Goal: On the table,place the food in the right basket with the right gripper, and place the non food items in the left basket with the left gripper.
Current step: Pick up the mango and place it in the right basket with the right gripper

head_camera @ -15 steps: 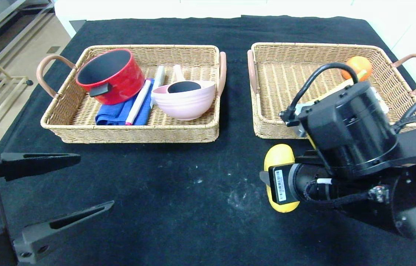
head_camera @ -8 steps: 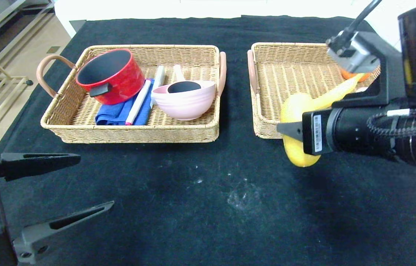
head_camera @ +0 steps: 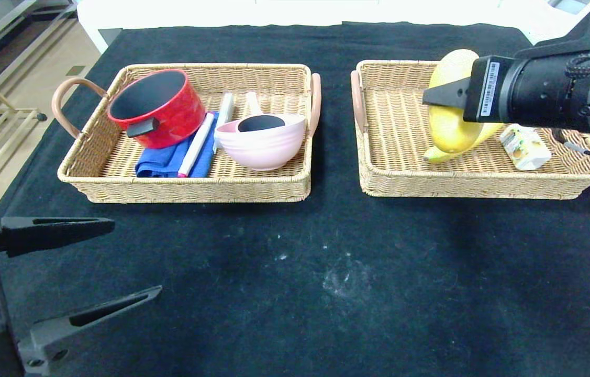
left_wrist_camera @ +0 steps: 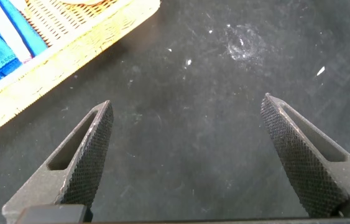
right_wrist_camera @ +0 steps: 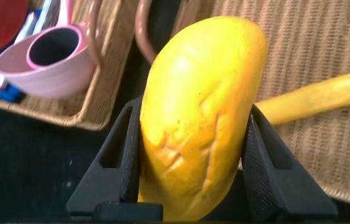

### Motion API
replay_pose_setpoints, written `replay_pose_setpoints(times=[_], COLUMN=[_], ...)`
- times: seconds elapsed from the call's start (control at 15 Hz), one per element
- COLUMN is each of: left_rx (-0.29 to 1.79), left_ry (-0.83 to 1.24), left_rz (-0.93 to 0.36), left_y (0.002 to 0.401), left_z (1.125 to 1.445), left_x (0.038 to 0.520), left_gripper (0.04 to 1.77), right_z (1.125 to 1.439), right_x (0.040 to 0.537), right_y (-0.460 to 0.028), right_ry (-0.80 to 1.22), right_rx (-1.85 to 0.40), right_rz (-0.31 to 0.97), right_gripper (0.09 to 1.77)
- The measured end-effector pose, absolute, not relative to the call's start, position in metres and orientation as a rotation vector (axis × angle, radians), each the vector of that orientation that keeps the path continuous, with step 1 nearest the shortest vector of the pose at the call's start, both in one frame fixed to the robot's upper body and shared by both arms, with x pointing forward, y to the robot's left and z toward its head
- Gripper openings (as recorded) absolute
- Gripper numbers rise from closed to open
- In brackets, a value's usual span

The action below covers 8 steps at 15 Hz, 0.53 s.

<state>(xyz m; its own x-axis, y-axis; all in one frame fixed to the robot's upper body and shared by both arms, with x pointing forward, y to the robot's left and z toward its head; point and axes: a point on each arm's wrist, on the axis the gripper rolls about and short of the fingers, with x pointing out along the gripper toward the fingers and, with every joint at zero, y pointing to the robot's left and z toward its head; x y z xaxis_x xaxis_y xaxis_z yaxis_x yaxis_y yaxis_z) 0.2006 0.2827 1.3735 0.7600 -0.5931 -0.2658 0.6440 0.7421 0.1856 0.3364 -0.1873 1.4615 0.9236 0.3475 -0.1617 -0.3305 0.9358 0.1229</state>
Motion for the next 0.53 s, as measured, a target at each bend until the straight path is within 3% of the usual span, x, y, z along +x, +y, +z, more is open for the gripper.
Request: replay_pose_setpoints(times=[0.53], left_rx=[0.275], left_ry=[0.199], left_rz=[-0.688], left_y=[0.282], left_z=[1.372], left_x=[0.201], left_gripper=[1.72], right_z=[1.471], right_x=[0.397], right_y=[-0.214], right_ry=[0.106], right_rx=[0.140], right_rz=[0.346], right_gripper=[0.97])
